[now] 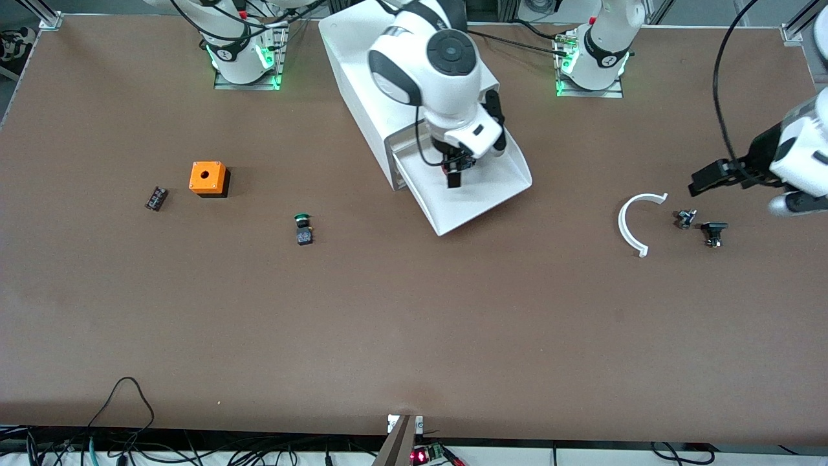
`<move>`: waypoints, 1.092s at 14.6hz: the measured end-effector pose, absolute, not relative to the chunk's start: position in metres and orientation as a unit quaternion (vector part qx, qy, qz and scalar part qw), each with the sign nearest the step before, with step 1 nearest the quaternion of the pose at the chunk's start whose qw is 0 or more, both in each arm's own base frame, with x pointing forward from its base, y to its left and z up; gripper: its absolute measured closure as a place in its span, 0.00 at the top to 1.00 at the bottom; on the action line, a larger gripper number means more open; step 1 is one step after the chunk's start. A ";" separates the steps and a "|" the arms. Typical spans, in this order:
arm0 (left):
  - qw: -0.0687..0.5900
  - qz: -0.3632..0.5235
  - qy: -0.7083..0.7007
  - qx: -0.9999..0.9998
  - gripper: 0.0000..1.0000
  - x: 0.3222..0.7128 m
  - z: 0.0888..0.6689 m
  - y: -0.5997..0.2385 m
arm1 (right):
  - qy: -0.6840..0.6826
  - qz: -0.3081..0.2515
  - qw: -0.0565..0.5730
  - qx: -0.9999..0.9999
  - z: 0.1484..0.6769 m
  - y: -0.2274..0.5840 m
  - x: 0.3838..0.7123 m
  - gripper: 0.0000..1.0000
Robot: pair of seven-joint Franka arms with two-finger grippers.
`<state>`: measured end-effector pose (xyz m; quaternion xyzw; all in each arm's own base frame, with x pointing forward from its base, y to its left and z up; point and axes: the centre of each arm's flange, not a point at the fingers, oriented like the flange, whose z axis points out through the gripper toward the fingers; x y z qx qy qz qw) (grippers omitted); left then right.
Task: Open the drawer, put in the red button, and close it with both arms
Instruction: 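Open the right gripper to release the button in the drawer, then raise the right gripper while the left gripper reaches the drawer front, then push the drawer closed with the left gripper while the right gripper retracts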
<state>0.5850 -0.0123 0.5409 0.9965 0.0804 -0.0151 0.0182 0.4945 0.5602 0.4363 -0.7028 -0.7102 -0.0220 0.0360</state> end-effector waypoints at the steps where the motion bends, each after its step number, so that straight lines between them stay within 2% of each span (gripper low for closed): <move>1: 0.020 -0.008 0.079 0.997 1.00 0.590 0.525 -0.027 | -0.687 -0.031 0.039 -0.725 0.452 0.537 0.516 1.00; 4: 0.031 0.005 0.117 0.993 1.00 0.597 0.470 -0.088 | -0.562 -0.054 0.031 -0.825 0.491 0.480 0.560 1.00; 7: 0.046 0.006 0.163 0.985 1.00 0.593 0.415 -0.151 | -0.414 -0.064 0.017 -0.908 0.501 0.450 0.582 1.00; 13: 0.073 0.000 0.197 0.978 1.00 0.583 0.309 -0.220 | -0.096 -0.039 -0.043 -0.994 0.477 0.336 0.632 1.00; 16: 0.067 -0.012 0.196 0.978 1.00 0.571 0.287 -0.225 | 0.015 -0.011 -0.060 -0.998 0.468 0.275 0.649 1.00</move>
